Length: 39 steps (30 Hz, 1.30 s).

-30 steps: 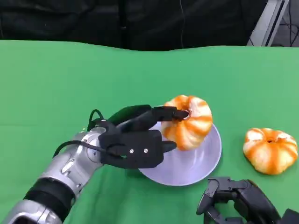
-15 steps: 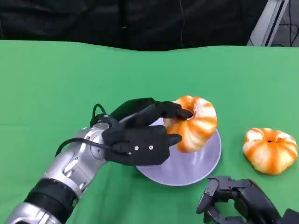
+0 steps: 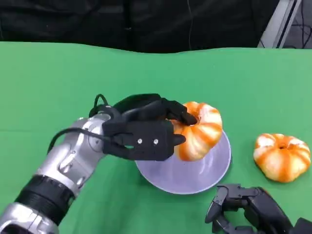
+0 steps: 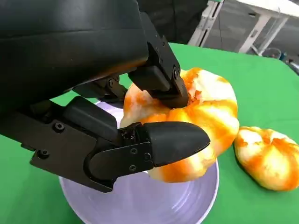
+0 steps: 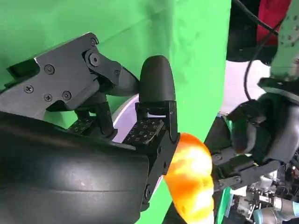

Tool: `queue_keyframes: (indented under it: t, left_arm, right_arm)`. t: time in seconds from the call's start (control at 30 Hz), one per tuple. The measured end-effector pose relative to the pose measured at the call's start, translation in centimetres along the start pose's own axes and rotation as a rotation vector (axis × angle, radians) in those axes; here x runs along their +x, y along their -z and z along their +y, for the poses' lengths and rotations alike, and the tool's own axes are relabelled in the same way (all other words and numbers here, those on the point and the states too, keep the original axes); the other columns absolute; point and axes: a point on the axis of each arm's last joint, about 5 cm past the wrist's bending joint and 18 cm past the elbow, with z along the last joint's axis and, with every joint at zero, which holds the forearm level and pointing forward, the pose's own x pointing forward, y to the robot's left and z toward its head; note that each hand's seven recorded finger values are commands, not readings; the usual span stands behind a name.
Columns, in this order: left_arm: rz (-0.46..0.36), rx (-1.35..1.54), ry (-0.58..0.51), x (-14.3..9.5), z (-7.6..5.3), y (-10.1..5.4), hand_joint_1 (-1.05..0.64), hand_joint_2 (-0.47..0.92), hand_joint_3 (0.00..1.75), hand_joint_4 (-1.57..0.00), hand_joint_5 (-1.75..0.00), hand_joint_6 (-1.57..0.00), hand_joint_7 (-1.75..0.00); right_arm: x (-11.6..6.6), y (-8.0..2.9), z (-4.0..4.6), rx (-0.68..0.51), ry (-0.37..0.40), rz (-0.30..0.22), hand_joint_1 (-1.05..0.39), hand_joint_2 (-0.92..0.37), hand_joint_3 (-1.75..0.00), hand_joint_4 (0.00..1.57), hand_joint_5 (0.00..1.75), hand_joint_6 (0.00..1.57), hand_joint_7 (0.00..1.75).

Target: Grasp the bread from the table and place it into the plate.

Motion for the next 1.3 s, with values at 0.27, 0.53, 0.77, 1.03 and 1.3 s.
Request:
queue_keyframes:
  t: [0.27, 0.53, 0.77, 1.03, 1.3]
  left_arm:
    - [0.039, 0.055, 0.042, -0.3, 0.9, 0.0, -0.94, 0.92, 0.80, -0.94, -0.03, -0.92, -0.03]
    - [0.076, 0.110, 0.100, -0.2, 2.4, -0.7, -0.94, 0.92, 0.80, -0.87, 0.00, -0.88, 0.00]
    - [0.090, 0.126, 0.124, -0.4, 2.7, -0.8, -0.94, 0.92, 0.79, -0.92, -0.04, -0.94, -0.03]
    - [0.083, 0.128, 0.119, -0.3, 2.7, -0.9, -0.96, 0.92, 0.80, -0.88, -0.02, -0.87, -0.01]
    - [0.068, 0.133, 0.152, -0.3, 3.0, -1.1, -1.05, 0.92, 0.80, -0.67, 0.00, -0.54, 0.00]
  right_arm:
    - [0.0, 0.0, 0.01, 0.001, 0.000, 0.001, -0.10, -0.63, -0.95, 0.86, 1.36, 0.89, 1.11]
    - [0.0, 0.0, 0.02, 0.002, 0.000, 0.001, -0.09, -0.64, -0.95, 0.87, 1.36, 0.89, 1.10]
    - [0.0, 0.0, 0.03, 0.001, 0.000, 0.000, -0.10, -0.63, -0.96, 0.87, 1.37, 0.89, 1.11]
    - [0.0, 0.0, 0.03, 0.002, 0.000, 0.001, -0.10, -0.62, -0.97, 0.86, 1.38, 0.89, 1.11]
    - [0.0, 0.0, 0.04, 0.001, 0.000, 0.001, -0.09, -0.62, -0.97, 0.86, 1.39, 0.89, 1.11]
